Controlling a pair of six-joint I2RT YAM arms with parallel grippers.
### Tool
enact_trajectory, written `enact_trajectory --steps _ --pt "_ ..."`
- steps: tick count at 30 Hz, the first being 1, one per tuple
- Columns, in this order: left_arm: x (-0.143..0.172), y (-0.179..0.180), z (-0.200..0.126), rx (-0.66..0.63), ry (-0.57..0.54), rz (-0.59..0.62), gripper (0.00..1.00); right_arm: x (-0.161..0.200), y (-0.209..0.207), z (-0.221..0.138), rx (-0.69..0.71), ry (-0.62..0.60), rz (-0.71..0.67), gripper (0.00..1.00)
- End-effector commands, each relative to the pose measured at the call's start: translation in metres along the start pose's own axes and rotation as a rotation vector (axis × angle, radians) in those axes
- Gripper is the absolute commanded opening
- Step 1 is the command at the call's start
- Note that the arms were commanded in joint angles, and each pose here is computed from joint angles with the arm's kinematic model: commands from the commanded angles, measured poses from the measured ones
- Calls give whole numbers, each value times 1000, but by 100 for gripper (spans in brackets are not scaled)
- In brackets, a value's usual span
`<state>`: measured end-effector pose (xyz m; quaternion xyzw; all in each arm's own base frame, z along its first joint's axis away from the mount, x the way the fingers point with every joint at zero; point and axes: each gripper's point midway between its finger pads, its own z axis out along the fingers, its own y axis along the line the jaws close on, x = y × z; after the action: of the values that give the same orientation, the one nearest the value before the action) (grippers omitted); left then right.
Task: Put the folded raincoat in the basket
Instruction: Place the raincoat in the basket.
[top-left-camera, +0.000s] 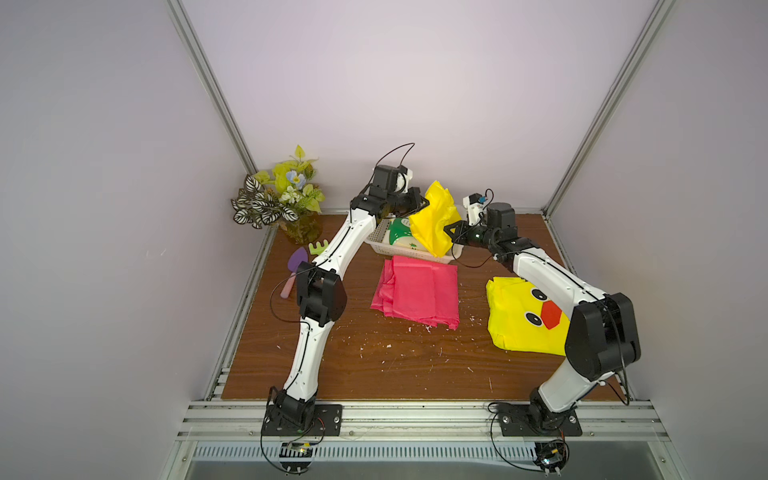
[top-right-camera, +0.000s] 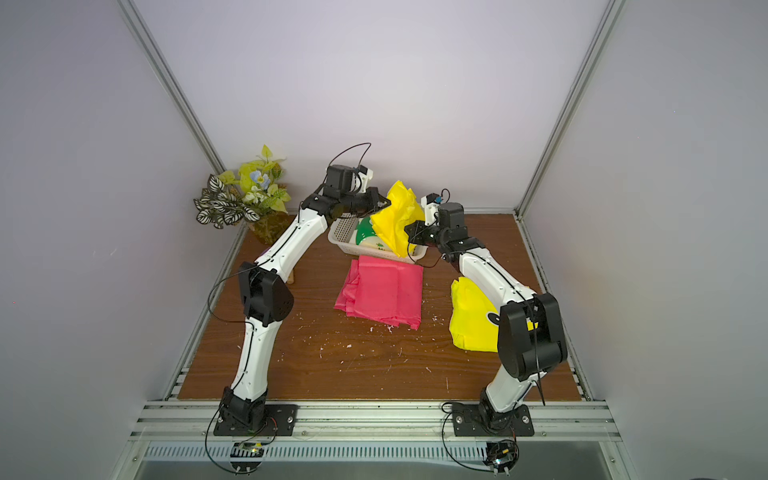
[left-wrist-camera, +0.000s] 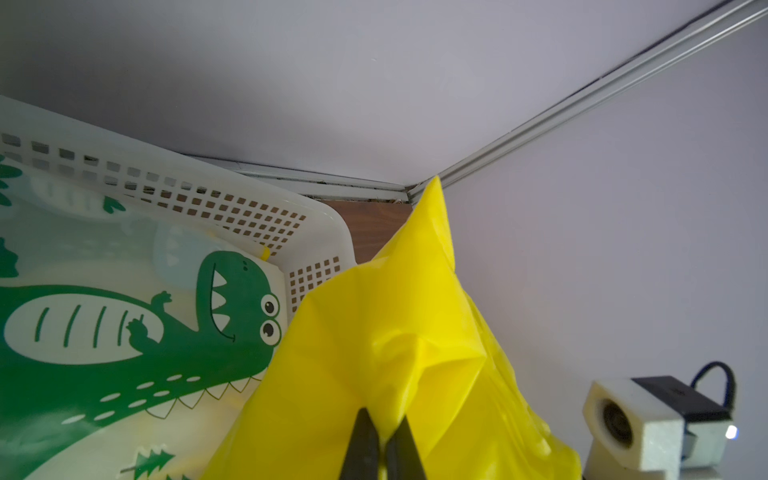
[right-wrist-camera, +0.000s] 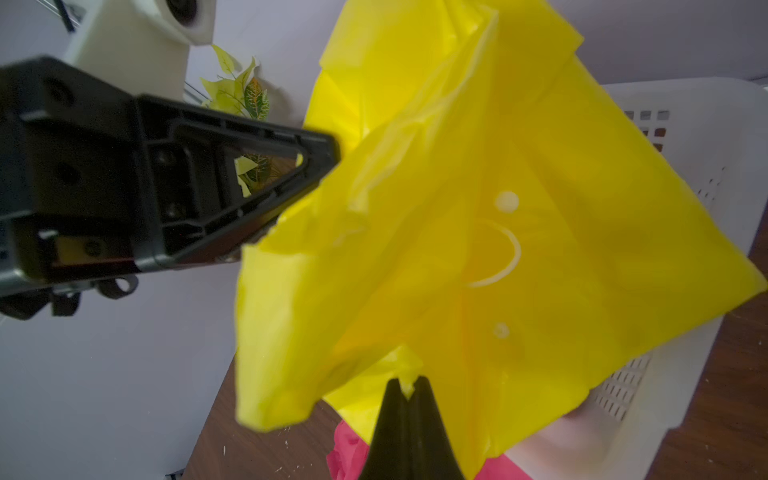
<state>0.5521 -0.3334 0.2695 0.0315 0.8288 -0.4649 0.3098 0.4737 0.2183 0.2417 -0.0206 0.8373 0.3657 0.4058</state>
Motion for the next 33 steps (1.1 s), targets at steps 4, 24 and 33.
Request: enact_trajectory --steps 4,24,33 --pt "-43 39 -6 -1 -140 8 1 -30 0 35 -128 -5 -32 0" --pt "-9 124 -8 -317 -20 58 83 -40 -33 55 -18 -5 4 54" --pt "-54 62 -79 -391 -171 236 99 -99 -9 18 92 -270 -37 63"
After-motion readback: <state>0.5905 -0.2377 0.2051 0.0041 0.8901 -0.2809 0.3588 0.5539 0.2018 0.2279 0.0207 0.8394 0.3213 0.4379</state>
